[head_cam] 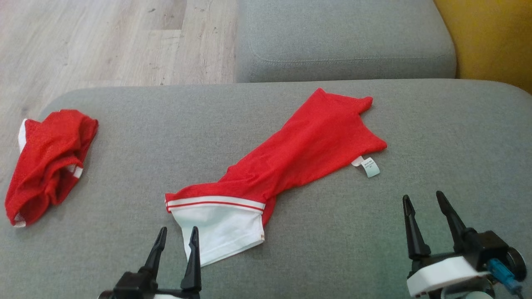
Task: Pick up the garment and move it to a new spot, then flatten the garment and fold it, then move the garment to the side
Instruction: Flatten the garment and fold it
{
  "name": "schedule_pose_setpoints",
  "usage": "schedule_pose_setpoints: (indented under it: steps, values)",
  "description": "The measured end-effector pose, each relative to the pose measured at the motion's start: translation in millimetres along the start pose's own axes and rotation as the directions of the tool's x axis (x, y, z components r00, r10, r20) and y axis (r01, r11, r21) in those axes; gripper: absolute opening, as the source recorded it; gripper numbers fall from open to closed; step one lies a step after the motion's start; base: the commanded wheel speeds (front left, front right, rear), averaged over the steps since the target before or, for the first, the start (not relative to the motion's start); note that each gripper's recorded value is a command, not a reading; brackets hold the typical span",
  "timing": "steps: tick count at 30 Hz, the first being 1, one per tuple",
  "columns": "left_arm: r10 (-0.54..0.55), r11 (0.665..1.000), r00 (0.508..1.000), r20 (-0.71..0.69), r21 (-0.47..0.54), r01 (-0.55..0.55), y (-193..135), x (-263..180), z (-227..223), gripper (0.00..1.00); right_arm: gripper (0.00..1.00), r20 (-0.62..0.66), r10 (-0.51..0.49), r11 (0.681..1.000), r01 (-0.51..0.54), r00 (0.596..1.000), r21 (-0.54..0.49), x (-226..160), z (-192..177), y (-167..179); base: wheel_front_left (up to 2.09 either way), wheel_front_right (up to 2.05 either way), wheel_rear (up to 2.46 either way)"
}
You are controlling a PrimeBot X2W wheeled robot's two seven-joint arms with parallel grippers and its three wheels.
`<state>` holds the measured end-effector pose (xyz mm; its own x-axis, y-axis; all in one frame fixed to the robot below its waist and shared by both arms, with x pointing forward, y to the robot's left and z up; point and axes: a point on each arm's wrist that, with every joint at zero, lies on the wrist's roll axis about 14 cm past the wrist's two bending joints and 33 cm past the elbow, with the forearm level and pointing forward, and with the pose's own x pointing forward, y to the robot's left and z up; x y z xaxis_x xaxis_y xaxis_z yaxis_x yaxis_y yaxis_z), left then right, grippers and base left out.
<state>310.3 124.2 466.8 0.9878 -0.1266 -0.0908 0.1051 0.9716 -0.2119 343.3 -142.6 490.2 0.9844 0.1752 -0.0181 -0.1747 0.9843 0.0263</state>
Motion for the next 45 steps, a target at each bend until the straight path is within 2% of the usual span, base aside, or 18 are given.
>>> schedule_pose_setpoints:
  steps: [3,6,11,14,26,27,28,30,31,37,42,45]
  values:
    - [0.011,1.000,1.000,-0.029,0.000,-0.011,2.0,0.3,-5.2,1.00,1.00,-0.009,-0.001,1.000,0.001,1.000,0.003,0.4,-3.0,-0.3,0.00,0.00,0.00]
    - [0.018,1.000,0.992,-0.128,-0.006,-0.019,3.9,-1.9,-27.4,1.00,1.00,-0.024,-0.002,1.000,0.002,1.000,0.006,1.1,-7.4,-0.9,0.00,0.00,0.00]
    - [0.067,0.996,0.946,-0.318,-0.035,-0.082,9.1,-6.4,-72.1,1.00,1.00,-0.039,-0.007,1.000,0.007,0.999,0.011,3.5,-12.0,-2.3,0.00,0.00,0.00]
    - [0.096,0.990,0.917,-0.387,-0.061,-0.129,11.6,-4.1,-87.9,1.00,1.00,-0.047,-0.020,1.000,0.020,0.999,0.010,5.4,-14.3,-6.8,0.00,0.00,0.00]
    - [0.105,0.988,0.868,-0.485,-0.048,-0.147,9.9,17.3,-110.3,1.00,1.00,-0.076,-0.061,0.998,0.062,0.995,0.003,12.3,-21.9,-21.7,0.00,0.00,0.00]
    - [0.102,0.988,0.865,-0.491,-0.049,-0.144,8.8,17.5,-111.4,0.93,1.00,-0.077,-0.061,0.998,0.061,0.995,0.003,12.9,-22.0,-21.8,0.00,0.00,0.00]
    - [0.099,0.989,0.864,-0.494,-0.050,-0.142,7.6,18.0,-111.9,0.63,1.00,-0.079,-0.062,0.998,0.062,0.995,0.003,13.2,-22.8,-22.0,0.00,0.00,0.00]
    - [0.096,0.989,0.864,-0.495,-0.051,-0.139,6.6,19.6,-111.5,0.16,1.00,-0.085,-0.062,0.998,0.062,0.995,-0.001,14.3,-24.5,-22.5,0.00,0.00,0.00]
    - [0.093,0.990,0.862,-0.498,-0.050,-0.135,5.9,20.1,-111.6,0.00,1.00,-0.089,-0.060,0.998,0.060,0.994,-0.005,15.3,-25.6,-22.3,0.00,0.00,0.00]
    - [0.086,0.991,0.881,-0.465,-0.051,-0.123,4.5,21.6,-104.2,0.00,1.00,-0.154,-0.048,0.999,0.048,0.987,-0.007,38.5,-34.3,-22.7,0.00,0.00,0.00]
    - [0.107,0.989,0.921,-0.375,-0.057,-0.138,9.8,29.1,-82.5,0.00,1.00,-0.192,-0.072,0.997,0.065,0.979,-0.042,89.9,-22.7,-35.6,0.00,0.00,0.00]
    - [0.127,0.987,0.942,-0.309,-0.060,-0.152,15.7,37.5,-63.6,0.00,1.00,-0.263,-0.074,0.997,0.062,0.962,-0.055,128.8,-26.9,-39.2,0.00,0.00,0.00]
